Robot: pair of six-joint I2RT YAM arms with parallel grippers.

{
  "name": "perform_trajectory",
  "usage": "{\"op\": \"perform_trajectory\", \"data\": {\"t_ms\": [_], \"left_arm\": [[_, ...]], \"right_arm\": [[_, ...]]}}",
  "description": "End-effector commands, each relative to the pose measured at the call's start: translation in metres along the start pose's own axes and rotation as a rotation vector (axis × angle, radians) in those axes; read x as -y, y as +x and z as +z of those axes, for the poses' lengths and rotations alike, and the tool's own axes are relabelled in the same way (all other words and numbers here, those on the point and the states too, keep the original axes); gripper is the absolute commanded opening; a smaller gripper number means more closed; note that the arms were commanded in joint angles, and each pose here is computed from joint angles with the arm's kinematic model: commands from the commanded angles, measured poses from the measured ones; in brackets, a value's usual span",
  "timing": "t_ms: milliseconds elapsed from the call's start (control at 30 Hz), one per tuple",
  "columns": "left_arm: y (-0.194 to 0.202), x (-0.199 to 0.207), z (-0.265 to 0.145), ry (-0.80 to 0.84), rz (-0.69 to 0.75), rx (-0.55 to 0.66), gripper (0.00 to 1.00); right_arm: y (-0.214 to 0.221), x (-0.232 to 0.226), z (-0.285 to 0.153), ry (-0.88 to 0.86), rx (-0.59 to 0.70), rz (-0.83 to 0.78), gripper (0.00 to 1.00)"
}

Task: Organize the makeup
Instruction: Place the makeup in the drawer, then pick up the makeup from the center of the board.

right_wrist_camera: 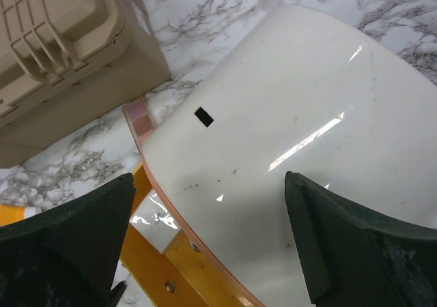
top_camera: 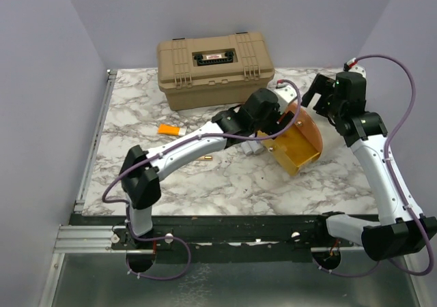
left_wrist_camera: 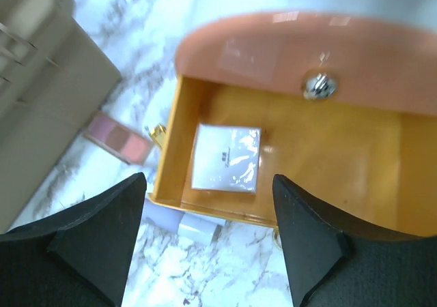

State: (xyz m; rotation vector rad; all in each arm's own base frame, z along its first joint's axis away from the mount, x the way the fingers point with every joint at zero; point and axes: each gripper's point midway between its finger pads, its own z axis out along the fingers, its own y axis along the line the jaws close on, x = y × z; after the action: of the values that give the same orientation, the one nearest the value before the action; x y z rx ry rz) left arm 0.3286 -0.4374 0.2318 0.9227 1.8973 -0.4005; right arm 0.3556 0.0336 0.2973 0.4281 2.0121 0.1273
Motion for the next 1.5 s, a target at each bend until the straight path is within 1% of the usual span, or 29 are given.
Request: {"op": "perform_trajectory", "data": {"t_ms": [0, 100, 267, 367, 433, 500, 600, 667, 733, 900, 967, 1067, 1133, 1267, 1367, 1467], "left_arm": [[-0.064, -0.013, -0.042, -0.024, -0.065, 0.242, 0.76], [-0.063, -0.023, -0.053, -0.059, -0.113, 0.278, 0.78], [-0.049, -0.059, -0.069, -0.146, -0.212, 0.301, 0.82], [-0.03, -0.096, -0.073, -0.224, -0.325, 0.292, 0.84], [-0.015, -0.123, -0.075, -0.271, -0.413, 0.283, 0.87], [0.001, -0.149, -0.075, -0.318, -0.496, 0.271, 0.88], [0.025, -0.175, -0.074, -0.38, -0.583, 0.245, 0.88], [0.04, -0.185, -0.069, -0.402, -0.626, 0.216, 0.88], [0.056, -0.188, -0.059, -0.393, -0.657, 0.171, 0.87], [0.1, -0.172, -0.024, -0.332, -0.65, 0.015, 0.87], [0.112, -0.166, -0.009, -0.298, -0.643, -0.029, 0.84], [0.12, -0.164, 0.009, -0.289, -0.662, -0.056, 0.83], [0.119, -0.158, 0.02, -0.245, -0.672, -0.066, 0.82], [0.13, -0.147, 0.035, -0.214, -0.74, -0.094, 0.81], [0.135, -0.138, 0.037, -0.207, -0.747, -0.107, 0.79], [0.132, -0.137, 0.029, -0.214, -0.748, -0.074, 0.79]], "right_arm": [[0.018, 0.001, 0.007, -0.013, -0.065, -0.033, 0.98], [0.02, 0.002, 0.009, -0.003, -0.076, -0.044, 0.98], [0.017, 0.002, 0.008, -0.007, -0.07, -0.055, 0.98], [0.014, 0.001, 0.008, -0.009, -0.065, -0.058, 0.98], [0.014, 0.0, 0.007, -0.014, -0.064, -0.057, 0.98], [0.014, 0.0, 0.007, -0.016, -0.066, -0.056, 0.98], [0.014, 0.0, 0.007, -0.014, -0.065, -0.057, 0.98], [0.012, 0.0, 0.006, -0.015, -0.062, -0.059, 0.98], [0.011, -0.001, 0.005, -0.017, -0.057, -0.061, 0.98], [0.009, -0.003, 0.004, -0.028, -0.058, -0.06, 0.98], [0.009, -0.003, 0.003, -0.031, -0.059, -0.06, 0.97], [0.01, -0.004, 0.002, -0.036, -0.061, -0.056, 0.97], [0.012, -0.004, 0.001, -0.038, -0.064, -0.054, 0.97], [0.013, -0.003, 0.001, -0.035, -0.064, -0.055, 0.97], [0.011, -0.003, 0.0, -0.037, -0.063, -0.057, 0.97], [0.008, -0.004, -0.002, -0.043, -0.056, -0.06, 0.97]]}}
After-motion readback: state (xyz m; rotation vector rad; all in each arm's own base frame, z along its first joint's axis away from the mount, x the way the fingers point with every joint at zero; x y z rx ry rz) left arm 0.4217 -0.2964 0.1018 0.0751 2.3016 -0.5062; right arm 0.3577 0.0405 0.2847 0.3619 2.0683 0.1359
